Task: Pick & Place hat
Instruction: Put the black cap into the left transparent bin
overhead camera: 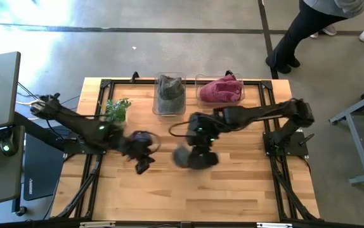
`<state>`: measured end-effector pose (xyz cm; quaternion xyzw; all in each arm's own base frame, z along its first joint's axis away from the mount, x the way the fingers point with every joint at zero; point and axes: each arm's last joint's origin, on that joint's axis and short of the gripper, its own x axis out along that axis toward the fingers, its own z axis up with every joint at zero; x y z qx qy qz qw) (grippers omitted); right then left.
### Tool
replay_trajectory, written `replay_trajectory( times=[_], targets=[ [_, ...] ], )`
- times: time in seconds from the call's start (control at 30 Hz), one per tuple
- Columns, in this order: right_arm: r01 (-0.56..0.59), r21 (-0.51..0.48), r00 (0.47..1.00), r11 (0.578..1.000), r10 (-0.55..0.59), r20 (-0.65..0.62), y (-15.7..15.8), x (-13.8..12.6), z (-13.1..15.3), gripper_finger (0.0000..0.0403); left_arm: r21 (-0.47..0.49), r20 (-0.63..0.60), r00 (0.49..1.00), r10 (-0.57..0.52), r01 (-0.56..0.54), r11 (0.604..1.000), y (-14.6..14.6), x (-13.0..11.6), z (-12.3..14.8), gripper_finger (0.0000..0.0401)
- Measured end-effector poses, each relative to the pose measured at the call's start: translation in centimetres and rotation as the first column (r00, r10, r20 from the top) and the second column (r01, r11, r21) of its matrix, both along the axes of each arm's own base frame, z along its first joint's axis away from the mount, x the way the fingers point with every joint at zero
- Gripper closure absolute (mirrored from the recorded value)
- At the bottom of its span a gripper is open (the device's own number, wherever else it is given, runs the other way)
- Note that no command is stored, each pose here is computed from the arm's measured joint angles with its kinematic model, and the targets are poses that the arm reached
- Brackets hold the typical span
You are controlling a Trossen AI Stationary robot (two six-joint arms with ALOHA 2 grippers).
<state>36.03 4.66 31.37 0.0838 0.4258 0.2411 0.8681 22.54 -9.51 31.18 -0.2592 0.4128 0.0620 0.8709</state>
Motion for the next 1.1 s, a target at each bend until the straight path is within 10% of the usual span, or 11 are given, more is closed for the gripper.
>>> replay_trajectory(
  times=[0.23,0.53,0.8,1.1],
  targets=[
    [0.008,0.197,0.992,0.98,-0.033,0.124,-0.8,5.3,-3.0,0.0402,-0.048,0.143,0.986,0.083,-0.077,0.996,-3.4,-3.7,1.8,0.024],
    [0.136,0.138,0.971,0.981,-0.16,0.179,-4.9,8.5,-7.2,0.0402,-0.071,0.216,0.968,0.131,-0.118,0.99,-5.3,-5.2,2.1,0.0243],
    [-0.034,0.389,0.983,0.921,-0.039,0.178,-2.7,8.7,-2.9,0.0402,-0.176,0.296,0.943,0.15,-0.1,0.979,-5.8,-4.7,3.1,0.0243],
    [-0.11,0.401,0.988,0.909,0.055,0.144,1.7,8.6,-3.1,0.0402,-0.275,0.334,0.933,0.132,-0.037,0.961,-6.4,-4.4,4.0,0.0243]
  ],
)
